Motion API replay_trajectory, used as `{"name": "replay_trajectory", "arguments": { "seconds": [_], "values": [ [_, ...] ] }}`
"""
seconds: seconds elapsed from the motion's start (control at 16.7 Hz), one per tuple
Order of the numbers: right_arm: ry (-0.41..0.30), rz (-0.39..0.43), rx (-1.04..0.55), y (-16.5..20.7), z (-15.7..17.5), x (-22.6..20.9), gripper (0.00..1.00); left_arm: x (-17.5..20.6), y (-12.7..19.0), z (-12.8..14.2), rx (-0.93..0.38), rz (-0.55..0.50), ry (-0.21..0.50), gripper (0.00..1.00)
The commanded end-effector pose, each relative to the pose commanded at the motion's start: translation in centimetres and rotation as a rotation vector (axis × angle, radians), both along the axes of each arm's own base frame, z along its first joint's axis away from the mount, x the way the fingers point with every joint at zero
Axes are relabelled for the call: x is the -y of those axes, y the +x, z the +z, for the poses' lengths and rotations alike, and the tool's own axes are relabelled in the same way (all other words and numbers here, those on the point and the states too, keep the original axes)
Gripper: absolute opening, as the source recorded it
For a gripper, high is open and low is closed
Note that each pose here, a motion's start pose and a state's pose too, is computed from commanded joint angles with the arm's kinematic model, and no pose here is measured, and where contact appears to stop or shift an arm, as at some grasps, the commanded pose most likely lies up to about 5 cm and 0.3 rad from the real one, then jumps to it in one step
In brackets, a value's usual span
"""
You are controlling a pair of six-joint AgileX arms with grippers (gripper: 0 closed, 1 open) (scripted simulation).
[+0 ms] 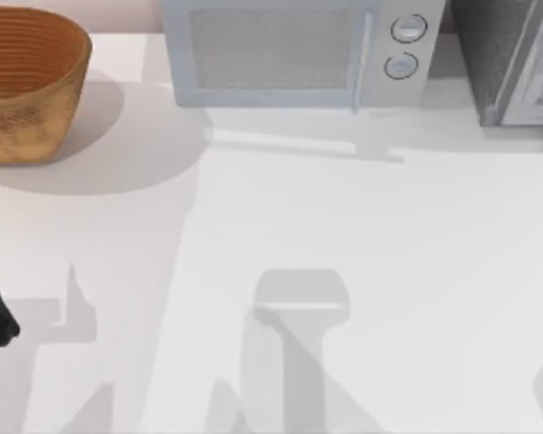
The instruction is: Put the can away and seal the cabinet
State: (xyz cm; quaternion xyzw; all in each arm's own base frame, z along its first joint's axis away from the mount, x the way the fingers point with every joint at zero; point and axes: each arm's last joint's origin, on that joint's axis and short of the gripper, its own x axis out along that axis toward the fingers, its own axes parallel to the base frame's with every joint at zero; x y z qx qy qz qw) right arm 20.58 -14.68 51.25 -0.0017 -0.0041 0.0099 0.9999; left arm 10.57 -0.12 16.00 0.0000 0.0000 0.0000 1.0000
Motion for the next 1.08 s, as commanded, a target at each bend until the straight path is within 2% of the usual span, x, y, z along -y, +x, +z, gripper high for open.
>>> {"name": "replay_trajectory", "arguments": {
  "seconds": [0.24, 0.48, 0.78, 1.08],
  "values": [
    [0.005, -0.003, 0.006, 3.1, 0.1, -5.8, 1.0, 0.0, 0.0, 0.0, 0.0, 0.0, 0.0, 1.0],
    [0.013, -0.009, 0.003, 4.6, 0.0, -12.6, 1.0, 0.0, 0.0, 0.0, 0.0, 0.0, 0.0, 1.0],
    [0.012, -0.016, -0.007, 3.8, -0.2, -20.0, 1.0, 0.0, 0.0, 0.0, 0.0, 0.0, 0.0, 1.0],
    [0.005, -0.017, -0.014, 2.3, -0.3, -24.1, 1.0, 0.0, 0.0, 0.0, 0.0, 0.0, 0.0, 1.0]
  ]
}}
